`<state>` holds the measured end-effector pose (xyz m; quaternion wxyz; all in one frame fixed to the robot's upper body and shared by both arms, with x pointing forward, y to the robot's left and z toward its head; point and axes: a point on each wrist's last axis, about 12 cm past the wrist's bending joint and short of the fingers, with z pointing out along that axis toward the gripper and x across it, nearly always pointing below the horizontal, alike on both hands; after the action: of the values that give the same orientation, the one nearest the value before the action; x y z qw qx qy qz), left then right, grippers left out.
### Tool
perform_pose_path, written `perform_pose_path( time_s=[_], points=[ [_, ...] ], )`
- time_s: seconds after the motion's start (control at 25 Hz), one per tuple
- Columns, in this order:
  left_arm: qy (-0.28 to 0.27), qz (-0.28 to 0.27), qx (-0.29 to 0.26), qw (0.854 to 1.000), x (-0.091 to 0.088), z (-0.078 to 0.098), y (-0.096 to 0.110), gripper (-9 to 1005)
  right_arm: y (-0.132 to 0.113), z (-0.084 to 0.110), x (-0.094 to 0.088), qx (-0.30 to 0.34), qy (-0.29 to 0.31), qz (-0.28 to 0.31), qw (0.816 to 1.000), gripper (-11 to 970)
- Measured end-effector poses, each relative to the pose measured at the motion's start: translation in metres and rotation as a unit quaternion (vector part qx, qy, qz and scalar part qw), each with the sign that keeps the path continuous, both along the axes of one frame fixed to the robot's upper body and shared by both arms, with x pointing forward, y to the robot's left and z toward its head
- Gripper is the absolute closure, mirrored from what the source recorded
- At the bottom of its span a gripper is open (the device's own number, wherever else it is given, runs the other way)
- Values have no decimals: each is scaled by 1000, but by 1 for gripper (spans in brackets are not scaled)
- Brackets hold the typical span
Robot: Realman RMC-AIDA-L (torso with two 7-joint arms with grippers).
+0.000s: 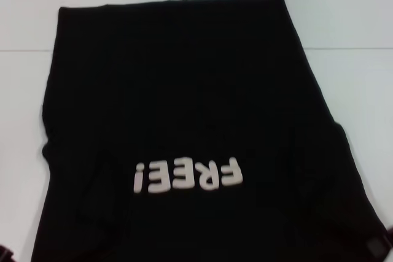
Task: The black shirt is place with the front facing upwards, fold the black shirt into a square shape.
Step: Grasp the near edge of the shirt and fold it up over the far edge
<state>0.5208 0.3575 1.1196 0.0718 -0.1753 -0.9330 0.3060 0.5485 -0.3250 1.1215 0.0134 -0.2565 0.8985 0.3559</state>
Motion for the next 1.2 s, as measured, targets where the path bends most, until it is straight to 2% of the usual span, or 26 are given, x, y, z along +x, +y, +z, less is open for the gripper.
perform_pose_path(
  time_s=[0.16,0.4,0.52,0.6,0.76,0.84,0.92,1.08,1.16,1.2],
  points=[
    [23,-30,-12,999,-5,-1,-6,949,-4,-5,-12,5,9,37,999,920],
    [15,-39,-37,998,-3,1,-9,949,-2,-9,-14,20,4,27,999,920],
    [-13,-25,-61,998,2,5,-8,949,-5,-7,-11,52,-16,-16,998,920],
    [-53,11,-78,996,12,10,-4,949,-12,-2,-7,81,-39,-61,994,919],
    [-116,94,-87,985,34,16,4,949,-28,8,5,144,-84,-175,970,919],
    [-147,137,-91,975,44,17,8,949,-36,10,10,170,-106,-225,954,919],
    [-186,190,-102,958,55,16,11,949,-40,9,15,198,-127,-272,933,919],
    [-251,292,-131,913,73,8,13,950,-36,-2,30,230,-160,-346,895,919],
    [-272,322,-146,895,78,4,12,950,-25,-10,40,226,-182,-373,881,919],
    [-286,338,-153,883,81,1,10,950,-25,-10,40,226,-182,-373,881,919]
  ],
)
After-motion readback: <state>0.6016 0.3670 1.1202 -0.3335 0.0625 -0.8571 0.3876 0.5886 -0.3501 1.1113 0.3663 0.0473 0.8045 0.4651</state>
